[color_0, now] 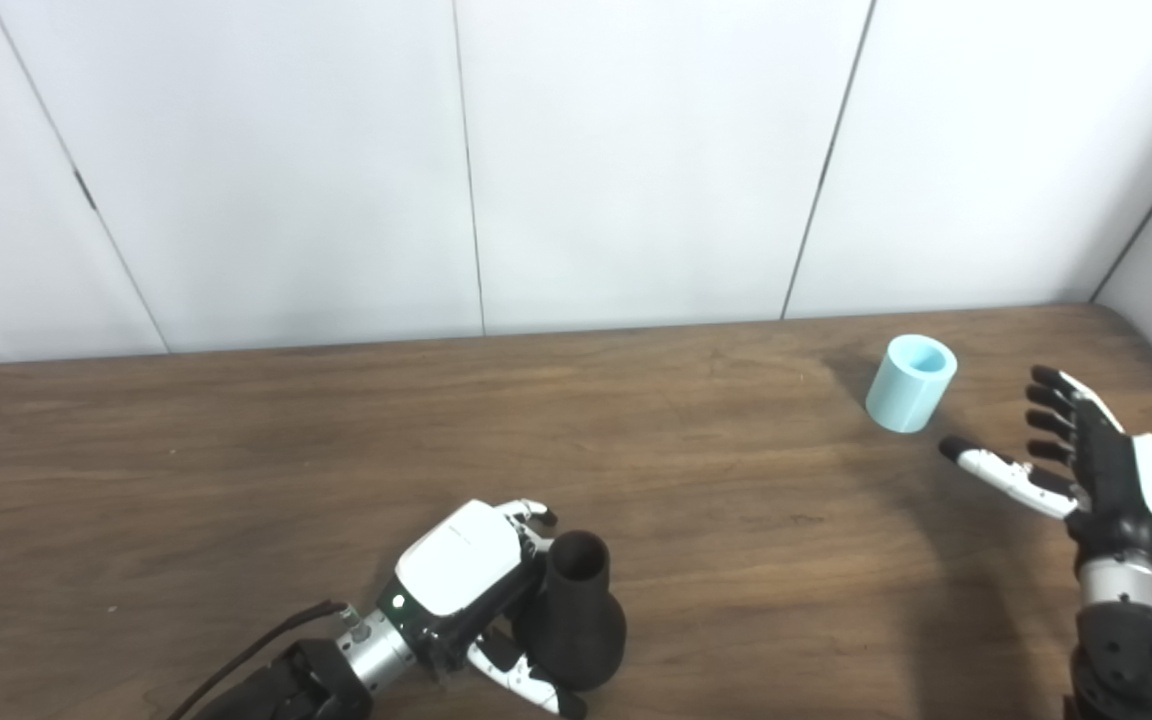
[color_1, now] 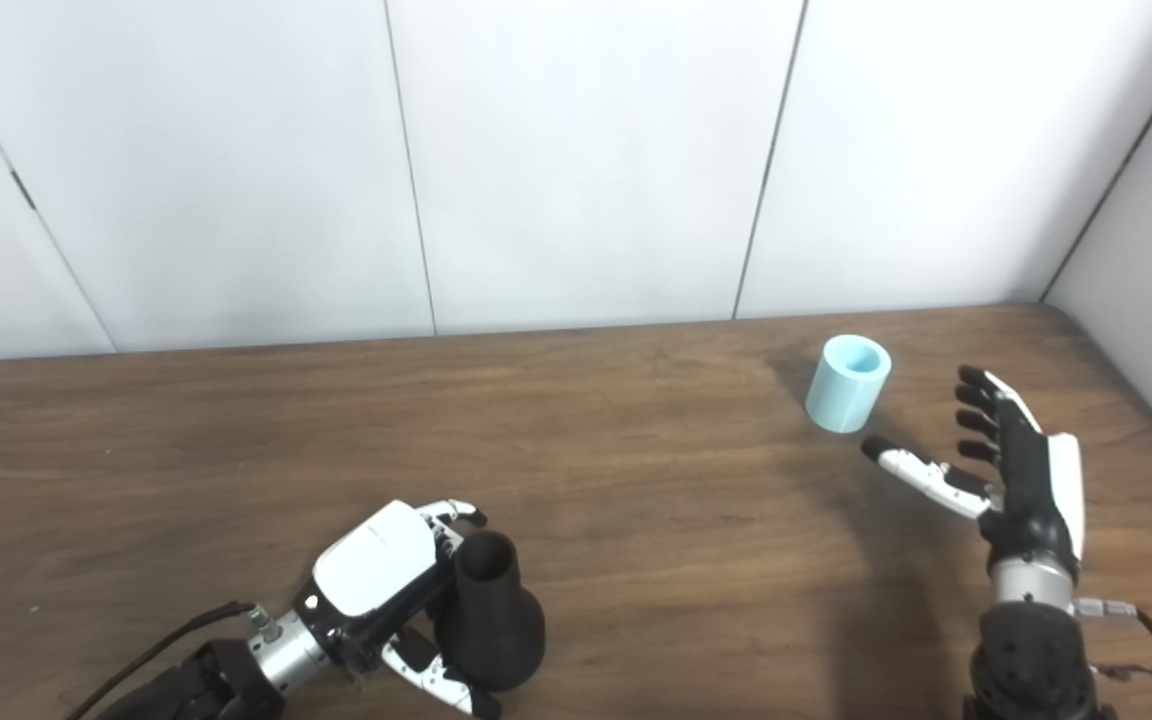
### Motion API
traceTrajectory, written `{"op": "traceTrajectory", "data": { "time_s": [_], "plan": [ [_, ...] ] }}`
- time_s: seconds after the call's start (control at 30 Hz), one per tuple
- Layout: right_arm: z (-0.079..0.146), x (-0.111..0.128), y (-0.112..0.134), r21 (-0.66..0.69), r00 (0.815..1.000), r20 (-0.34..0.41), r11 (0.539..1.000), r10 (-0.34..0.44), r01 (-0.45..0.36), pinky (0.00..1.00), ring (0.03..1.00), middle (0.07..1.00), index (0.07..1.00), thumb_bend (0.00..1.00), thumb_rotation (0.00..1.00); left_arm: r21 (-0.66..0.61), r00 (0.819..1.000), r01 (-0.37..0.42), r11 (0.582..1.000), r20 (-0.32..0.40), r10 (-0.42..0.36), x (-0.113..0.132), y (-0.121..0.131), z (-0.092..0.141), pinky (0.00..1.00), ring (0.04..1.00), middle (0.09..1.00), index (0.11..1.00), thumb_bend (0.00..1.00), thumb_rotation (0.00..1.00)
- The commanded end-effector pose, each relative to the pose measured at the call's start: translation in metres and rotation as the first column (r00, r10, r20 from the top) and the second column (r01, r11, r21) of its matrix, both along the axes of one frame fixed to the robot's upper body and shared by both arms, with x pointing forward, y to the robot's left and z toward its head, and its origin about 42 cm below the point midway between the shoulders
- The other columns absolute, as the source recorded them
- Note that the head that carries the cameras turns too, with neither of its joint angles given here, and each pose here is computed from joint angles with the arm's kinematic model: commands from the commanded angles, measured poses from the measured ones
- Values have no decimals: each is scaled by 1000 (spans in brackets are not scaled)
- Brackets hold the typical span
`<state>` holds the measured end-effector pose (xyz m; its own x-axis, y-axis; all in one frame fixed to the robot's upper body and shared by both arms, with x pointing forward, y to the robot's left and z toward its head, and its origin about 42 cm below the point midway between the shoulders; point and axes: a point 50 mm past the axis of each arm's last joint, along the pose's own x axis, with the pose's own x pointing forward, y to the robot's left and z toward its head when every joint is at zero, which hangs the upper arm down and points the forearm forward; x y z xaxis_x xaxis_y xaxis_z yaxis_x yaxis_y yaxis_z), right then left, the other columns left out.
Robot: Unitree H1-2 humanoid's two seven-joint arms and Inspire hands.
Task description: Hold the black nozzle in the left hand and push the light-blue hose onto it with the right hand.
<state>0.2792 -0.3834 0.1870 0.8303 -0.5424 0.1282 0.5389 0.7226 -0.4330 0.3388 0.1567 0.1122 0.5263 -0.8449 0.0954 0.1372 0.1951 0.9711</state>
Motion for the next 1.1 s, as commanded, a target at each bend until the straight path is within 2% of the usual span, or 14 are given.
{"op": "traceTrajectory", "data": {
  "time_s": [0.0, 0.2, 0.4, 0.63, 0.83, 0.9, 1.07],
  "plan": [
    [17, 9, -8, -64, 999, 51, 998, -1, 4, 701, 791, 815, 826, 923, 324, 190, 992, 84, 978, -104, -65, -28, -2, -44, 769, 502, 442, 506, 522, 0],
    [16, 21, -13, -68, 1000, 19, 998, 3, -1, 690, 783, 809, 824, 914, 335, 169, 988, 88, 982, -139, -65, -30, -1, -44, 781, 519, 459, 506, 522, 0],
    [14, 35, -20, -13, 1000, -10, 1000, 28, -29, 738, 828, 854, 868, 908, 360, 165, 987, 96, 982, -141, -73, -35, -2, -43, 771, 518, 448, 517, 521, 0],
    [11, 53, -24, 7, 999, -27, 1000, 29, -28, 685, 810, 844, 861, 954, 360, 174, 987, 109, 979, -139, -86, -40, -5, -44, 761, 510, 450, 512, 522, 0],
    [6, 74, -22, 66, 1000, -14, 997, 27, -26, 676, 813, 856, 875, 946, 300, 190, 983, 122, 974, -159, -92, -44, -6, -44, 767, 525, 460, 506, 523, 0],
    [5, 80, -21, 48, 999, -29, 998, 31, -29, 667, 806, 852, 881, 936, 320, 194, 983, 125, 973, -160, -94, -44, -7, -44, 768, 522, 460, 507, 523, 0],
    [4, 92, -18, 87, 998, -4, 994, 59, -58, 662, 788, 835, 855, 959, 316, 201, 981, 144, 969, -159, -113, -49, -10, -41, 776, 530, 471, 498, 523, 0]
  ]
}}
